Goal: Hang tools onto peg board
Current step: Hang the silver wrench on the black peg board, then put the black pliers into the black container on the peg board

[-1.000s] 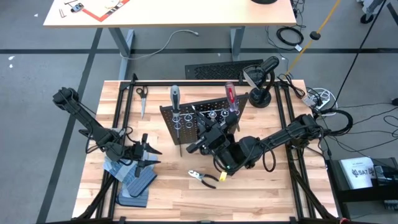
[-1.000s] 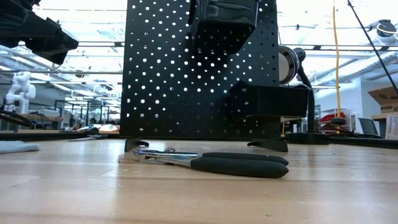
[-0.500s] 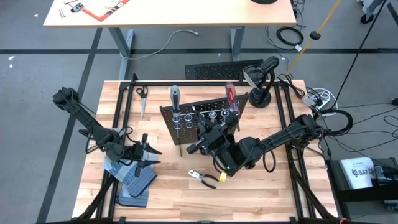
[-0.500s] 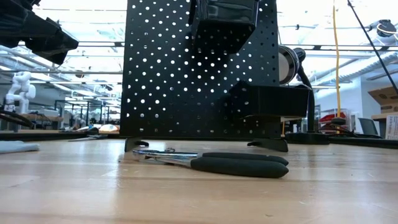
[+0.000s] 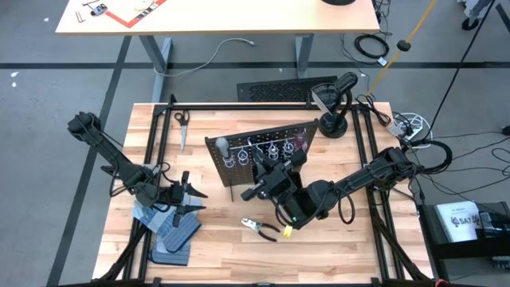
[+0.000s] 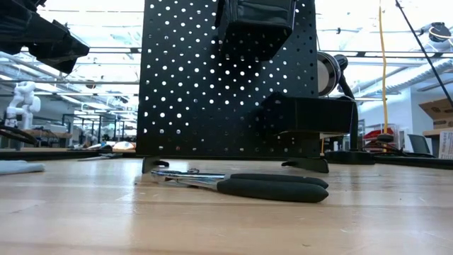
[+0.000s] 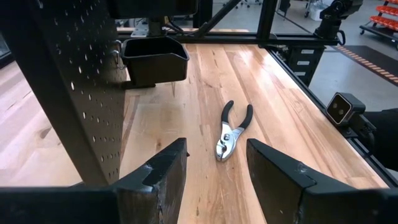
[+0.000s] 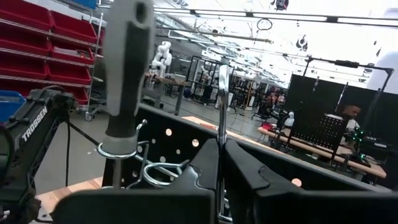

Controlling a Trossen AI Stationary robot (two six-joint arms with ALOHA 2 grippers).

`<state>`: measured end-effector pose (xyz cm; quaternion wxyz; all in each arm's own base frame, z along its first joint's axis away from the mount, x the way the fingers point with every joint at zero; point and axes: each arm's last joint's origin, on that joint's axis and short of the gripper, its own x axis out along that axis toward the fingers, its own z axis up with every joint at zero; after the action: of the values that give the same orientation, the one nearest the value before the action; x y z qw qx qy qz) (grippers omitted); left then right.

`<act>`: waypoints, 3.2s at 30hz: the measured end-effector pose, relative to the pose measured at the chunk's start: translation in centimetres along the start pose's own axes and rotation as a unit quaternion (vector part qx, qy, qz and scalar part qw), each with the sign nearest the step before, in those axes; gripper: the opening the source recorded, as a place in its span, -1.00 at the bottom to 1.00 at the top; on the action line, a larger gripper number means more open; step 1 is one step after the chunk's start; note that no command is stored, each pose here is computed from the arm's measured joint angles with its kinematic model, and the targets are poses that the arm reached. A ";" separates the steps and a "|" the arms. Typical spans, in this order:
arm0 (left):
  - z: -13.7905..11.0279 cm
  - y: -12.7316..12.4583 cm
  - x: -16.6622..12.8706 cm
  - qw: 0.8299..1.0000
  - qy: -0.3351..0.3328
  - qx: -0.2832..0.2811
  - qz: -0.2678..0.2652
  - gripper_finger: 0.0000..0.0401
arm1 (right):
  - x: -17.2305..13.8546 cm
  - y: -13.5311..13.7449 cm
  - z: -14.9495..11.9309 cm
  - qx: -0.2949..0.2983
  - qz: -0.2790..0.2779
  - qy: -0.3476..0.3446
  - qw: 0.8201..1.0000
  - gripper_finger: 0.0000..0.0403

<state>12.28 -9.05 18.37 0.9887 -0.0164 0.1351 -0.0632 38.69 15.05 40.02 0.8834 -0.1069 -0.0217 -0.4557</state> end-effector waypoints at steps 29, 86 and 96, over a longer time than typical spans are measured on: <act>0.0 0.0 0.0 1.000 0.000 0.001 0.000 -0.13 | -0.2 0.1 0.0 -0.048 0.011 -0.017 0.999 -1.00; 0.0 0.0 0.0 1.000 0.001 0.001 0.000 -0.13 | -4.3 -1.1 5.5 -0.093 0.051 -0.055 0.993 -0.07; 0.0 0.0 0.0 1.000 0.001 0.002 0.001 -0.13 | -9.8 -2.4 8.7 -0.138 0.122 -0.078 0.980 -0.07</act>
<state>12.28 -9.04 18.35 0.9886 -0.0144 0.1357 -0.0629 31.56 23.34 47.58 0.9048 -0.2649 -0.0138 -0.3332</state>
